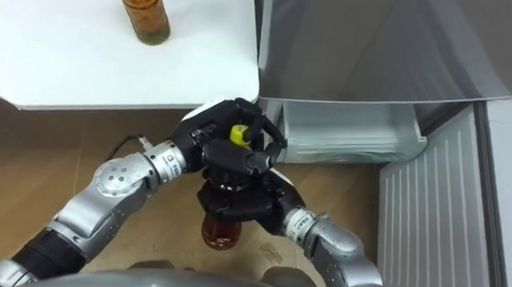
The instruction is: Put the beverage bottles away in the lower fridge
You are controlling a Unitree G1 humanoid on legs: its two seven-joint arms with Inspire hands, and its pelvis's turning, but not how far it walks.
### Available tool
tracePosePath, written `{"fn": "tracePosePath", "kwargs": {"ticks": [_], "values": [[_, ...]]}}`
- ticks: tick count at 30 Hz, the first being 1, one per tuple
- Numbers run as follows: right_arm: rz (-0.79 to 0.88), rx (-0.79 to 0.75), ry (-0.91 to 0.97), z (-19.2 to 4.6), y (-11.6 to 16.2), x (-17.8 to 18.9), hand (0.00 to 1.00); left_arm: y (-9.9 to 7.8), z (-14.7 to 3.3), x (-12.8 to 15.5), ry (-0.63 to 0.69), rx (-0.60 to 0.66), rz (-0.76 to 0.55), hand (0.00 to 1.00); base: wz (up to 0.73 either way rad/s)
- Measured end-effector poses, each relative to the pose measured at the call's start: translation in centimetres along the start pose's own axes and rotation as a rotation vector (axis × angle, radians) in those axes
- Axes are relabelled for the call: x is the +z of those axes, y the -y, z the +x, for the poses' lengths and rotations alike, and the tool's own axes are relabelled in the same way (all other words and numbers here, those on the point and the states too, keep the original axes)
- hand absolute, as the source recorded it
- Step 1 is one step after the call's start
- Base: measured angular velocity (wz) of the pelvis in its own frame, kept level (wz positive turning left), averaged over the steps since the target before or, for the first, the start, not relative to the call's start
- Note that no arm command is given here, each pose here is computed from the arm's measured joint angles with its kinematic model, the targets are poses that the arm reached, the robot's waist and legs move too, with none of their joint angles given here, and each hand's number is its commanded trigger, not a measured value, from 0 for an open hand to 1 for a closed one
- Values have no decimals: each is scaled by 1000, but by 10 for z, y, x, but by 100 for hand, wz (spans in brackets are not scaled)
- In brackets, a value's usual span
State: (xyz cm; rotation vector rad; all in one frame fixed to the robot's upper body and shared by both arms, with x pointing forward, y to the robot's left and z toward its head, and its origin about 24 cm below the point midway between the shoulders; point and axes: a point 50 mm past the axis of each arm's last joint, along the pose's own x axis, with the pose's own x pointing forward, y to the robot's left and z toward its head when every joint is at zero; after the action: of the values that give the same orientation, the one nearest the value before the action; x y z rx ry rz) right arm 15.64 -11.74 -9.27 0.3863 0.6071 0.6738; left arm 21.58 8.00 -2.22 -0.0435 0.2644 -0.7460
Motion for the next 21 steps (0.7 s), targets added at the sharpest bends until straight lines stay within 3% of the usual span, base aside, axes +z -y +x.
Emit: {"fn": "tracePosePath", "kwargs": {"ticks": [5,7,8,21], "values": [[46,-5,28,1,-1,0,100,2,4,4,28,15,-28,98,0],[65,-2,39,1,-1,1,100,3,5,5,34,22,-31,45,0],[74,-2,45,2,-2,1,100,3,6,6,38,25,-30,0,0],[133,-65,21,-5,4,-11,100,1,7,13,104,56,-5,0,1]]}}
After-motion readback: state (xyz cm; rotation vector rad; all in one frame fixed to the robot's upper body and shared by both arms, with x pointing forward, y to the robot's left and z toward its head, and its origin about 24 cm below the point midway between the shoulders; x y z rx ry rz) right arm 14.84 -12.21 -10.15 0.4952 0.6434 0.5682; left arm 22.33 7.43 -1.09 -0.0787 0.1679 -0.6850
